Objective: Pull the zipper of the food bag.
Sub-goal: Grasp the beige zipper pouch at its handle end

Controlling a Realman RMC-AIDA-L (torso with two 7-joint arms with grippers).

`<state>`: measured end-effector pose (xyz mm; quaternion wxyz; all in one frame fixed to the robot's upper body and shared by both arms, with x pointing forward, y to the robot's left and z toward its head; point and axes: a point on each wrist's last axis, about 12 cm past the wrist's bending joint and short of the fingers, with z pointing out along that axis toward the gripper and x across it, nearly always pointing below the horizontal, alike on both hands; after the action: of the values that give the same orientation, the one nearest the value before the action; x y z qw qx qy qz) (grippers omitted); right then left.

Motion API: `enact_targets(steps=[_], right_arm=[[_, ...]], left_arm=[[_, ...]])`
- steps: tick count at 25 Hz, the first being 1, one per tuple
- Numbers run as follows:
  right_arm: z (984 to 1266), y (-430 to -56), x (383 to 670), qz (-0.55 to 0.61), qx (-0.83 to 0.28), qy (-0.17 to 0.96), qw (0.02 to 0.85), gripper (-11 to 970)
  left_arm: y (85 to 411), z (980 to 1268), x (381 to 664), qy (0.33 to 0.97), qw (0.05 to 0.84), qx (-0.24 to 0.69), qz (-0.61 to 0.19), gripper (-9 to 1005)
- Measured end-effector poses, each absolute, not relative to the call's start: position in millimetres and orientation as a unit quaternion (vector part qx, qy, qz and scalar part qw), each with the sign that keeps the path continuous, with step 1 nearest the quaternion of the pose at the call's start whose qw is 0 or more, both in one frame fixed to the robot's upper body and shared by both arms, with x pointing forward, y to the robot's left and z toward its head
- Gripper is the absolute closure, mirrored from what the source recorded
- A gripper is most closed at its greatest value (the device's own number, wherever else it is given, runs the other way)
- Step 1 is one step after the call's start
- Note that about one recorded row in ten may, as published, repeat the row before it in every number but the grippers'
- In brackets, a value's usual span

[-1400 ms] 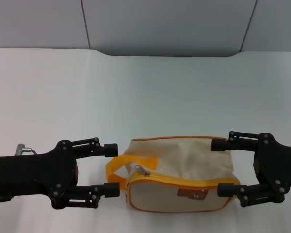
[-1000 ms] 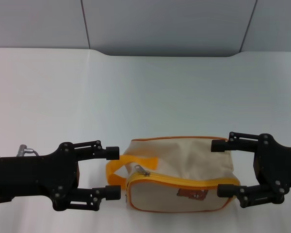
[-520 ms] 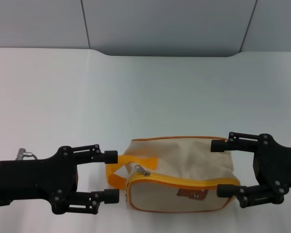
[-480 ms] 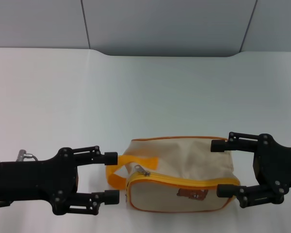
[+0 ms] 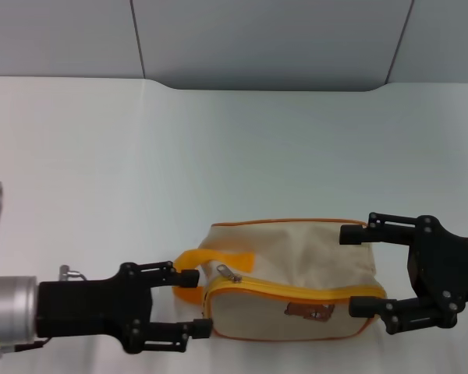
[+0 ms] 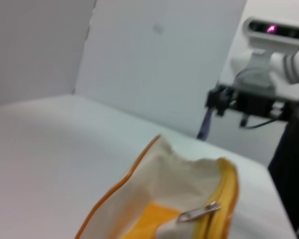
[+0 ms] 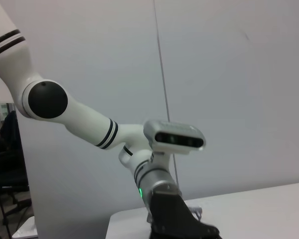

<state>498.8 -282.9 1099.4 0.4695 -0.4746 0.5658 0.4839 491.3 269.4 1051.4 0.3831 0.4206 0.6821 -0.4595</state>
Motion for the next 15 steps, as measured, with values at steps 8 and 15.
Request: enact_targets(steps=[8, 15], right_arm=[[1098.8, -283.5, 497.7, 0.484, -0.473, 0.567, 0.469, 117], [1098.3, -284.2, 497.3, 0.479, -0.475, 0.563, 0.476, 116]], left_arm=[[255.0, 1044.3, 506.0, 0.700, 0.399, 0.415, -0.422, 232], [250.9, 1044.9, 510.7, 0.698, 0.404, 0.419, -0.418, 239]])
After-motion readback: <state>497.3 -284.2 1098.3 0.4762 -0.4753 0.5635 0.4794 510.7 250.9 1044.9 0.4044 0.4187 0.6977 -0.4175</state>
